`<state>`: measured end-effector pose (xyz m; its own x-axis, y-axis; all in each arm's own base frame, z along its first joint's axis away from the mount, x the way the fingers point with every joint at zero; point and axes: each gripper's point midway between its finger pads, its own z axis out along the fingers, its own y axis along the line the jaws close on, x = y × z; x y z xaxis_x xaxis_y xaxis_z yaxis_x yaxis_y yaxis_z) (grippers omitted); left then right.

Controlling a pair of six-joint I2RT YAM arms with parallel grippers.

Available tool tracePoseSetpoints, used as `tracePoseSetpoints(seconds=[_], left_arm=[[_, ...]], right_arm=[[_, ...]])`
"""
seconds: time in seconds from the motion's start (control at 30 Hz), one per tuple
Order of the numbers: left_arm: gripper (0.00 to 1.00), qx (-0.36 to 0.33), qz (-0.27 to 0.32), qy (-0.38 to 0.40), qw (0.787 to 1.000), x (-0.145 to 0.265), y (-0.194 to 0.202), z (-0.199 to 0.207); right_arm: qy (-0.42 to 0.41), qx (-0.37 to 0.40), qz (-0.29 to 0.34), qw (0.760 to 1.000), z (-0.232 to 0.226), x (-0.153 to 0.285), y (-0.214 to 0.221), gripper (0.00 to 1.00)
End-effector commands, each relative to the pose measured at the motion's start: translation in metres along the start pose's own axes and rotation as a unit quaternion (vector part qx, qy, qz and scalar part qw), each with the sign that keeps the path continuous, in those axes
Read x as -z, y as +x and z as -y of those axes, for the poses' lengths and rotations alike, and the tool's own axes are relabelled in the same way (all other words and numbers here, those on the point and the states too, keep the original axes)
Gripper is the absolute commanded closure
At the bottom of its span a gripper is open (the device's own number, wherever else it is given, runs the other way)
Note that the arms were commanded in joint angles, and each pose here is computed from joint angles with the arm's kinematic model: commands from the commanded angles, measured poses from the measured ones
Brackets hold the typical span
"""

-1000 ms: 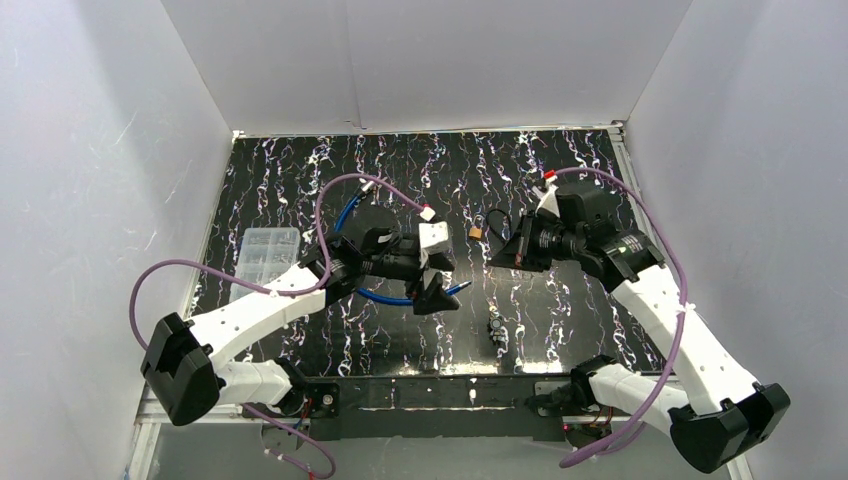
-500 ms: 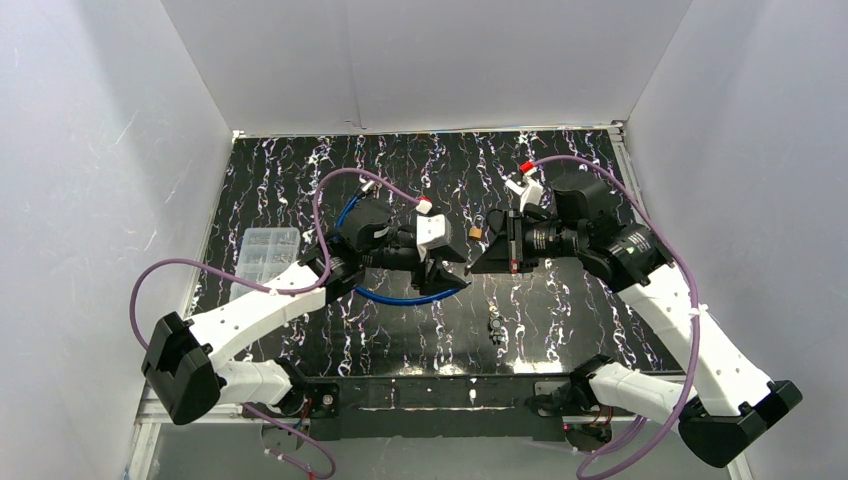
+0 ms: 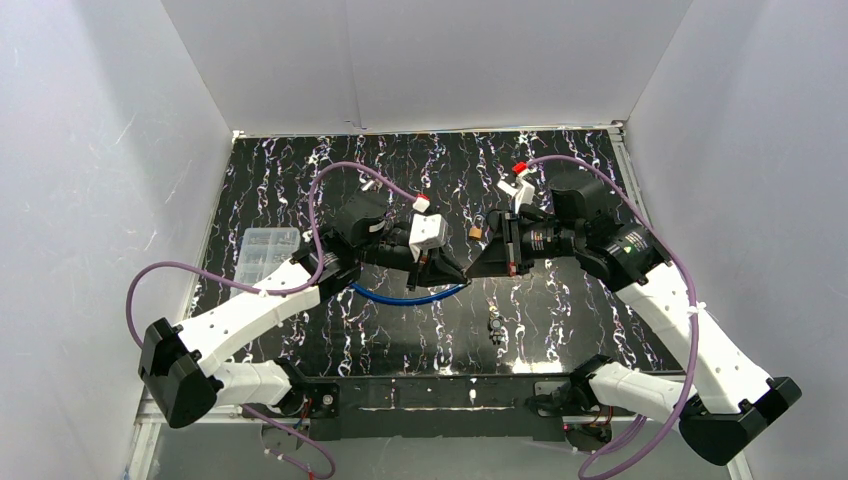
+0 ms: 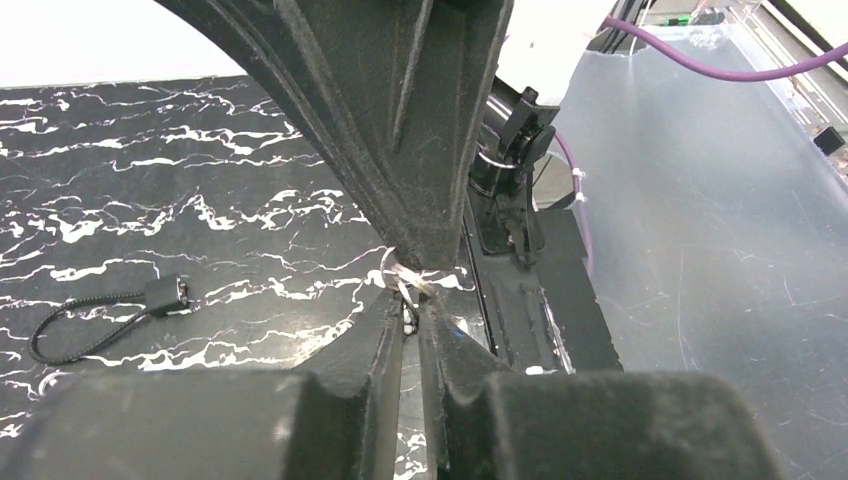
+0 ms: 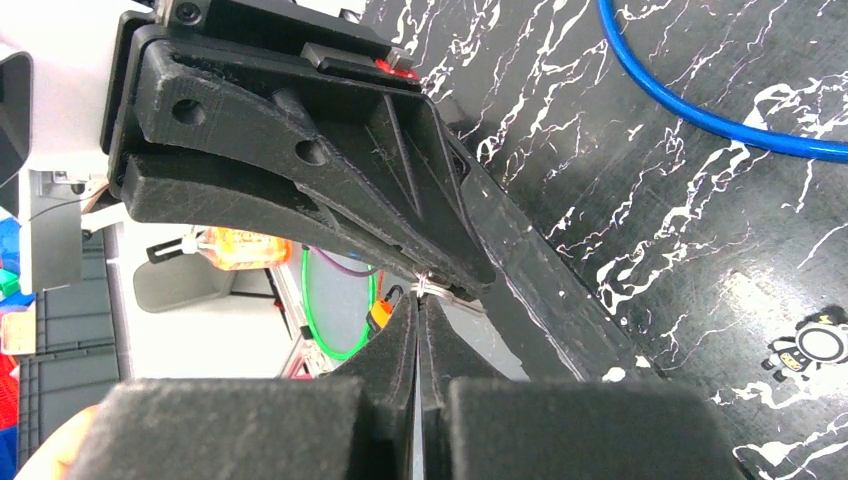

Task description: Unlock with the key

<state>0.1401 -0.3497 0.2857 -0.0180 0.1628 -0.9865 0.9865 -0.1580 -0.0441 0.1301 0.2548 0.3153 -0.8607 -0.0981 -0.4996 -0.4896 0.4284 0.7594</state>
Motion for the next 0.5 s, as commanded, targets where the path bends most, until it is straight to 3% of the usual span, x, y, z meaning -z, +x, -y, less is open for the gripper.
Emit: tracePoseSetpoints(seconds=[0.0, 0.1, 0.47], left_arm=[[0.95, -0.022, 0.012, 0.035, 0.999, 0.008, -0.021, 0.024], [1.00, -0.028, 0.010, 0.024, 0.999, 0.010, -0.021, 0.022], [1.00, -0.036, -0.036, -0.017, 0.999, 0.025, -0.008, 0.019]], right_arm=[[-0.020, 0.040, 0.032, 0.998, -0.016, 0.005, -0.016, 0.99], [-0.016, 0.041, 0.032, 0.999, -0.014, 0.006, -0.015, 0.99], [0.013, 0.051, 0.024, 0.998, 0.000, 0.012, 0.000, 0.99]])
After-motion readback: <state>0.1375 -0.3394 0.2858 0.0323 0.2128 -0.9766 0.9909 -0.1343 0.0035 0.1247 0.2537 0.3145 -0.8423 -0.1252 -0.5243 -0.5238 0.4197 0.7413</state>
